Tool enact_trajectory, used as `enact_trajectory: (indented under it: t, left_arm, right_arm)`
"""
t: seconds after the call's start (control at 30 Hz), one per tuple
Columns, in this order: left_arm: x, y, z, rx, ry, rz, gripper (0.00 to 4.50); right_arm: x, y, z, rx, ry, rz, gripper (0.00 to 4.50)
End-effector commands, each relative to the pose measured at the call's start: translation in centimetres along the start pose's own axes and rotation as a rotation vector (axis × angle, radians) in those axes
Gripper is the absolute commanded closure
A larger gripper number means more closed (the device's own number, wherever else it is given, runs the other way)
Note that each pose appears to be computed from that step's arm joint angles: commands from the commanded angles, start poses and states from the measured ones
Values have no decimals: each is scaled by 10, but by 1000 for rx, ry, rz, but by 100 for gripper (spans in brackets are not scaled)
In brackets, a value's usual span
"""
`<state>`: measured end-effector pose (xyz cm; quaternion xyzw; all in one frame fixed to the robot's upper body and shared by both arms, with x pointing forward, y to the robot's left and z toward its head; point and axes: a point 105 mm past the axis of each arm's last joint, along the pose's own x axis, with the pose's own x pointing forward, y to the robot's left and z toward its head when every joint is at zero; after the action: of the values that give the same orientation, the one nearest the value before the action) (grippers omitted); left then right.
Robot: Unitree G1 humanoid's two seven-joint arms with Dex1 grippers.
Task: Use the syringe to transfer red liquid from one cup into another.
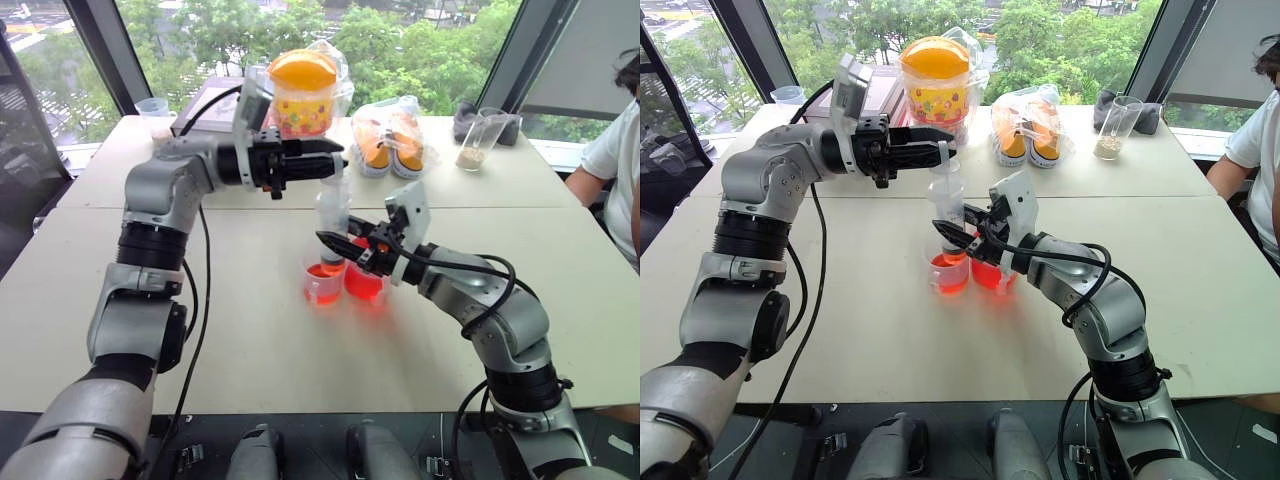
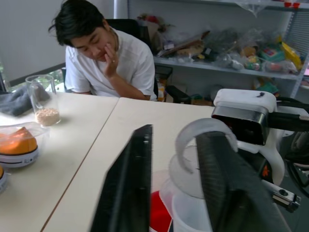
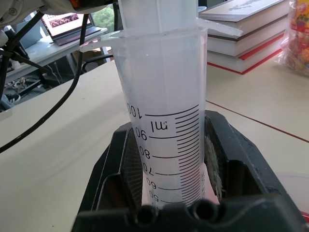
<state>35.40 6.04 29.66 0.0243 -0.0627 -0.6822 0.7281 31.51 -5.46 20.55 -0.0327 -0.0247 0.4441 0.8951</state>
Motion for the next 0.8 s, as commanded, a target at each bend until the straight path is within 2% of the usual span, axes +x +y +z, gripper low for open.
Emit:
enact_trajectory:
  t: [0.03,0.37,0.8]
  left_arm:
    - [2,-7,8,22,7,-43,449]
    - [-2,-16,-6,45,82,-90,449]
    - [-3,-16,-33,34,117,-54,449]
  right_arm:
    - [1,11,23,-50,-79,39,312]
    - [2,12,53,-53,-159,52,312]
    - [-2,2,76,-96,-197,17,312]
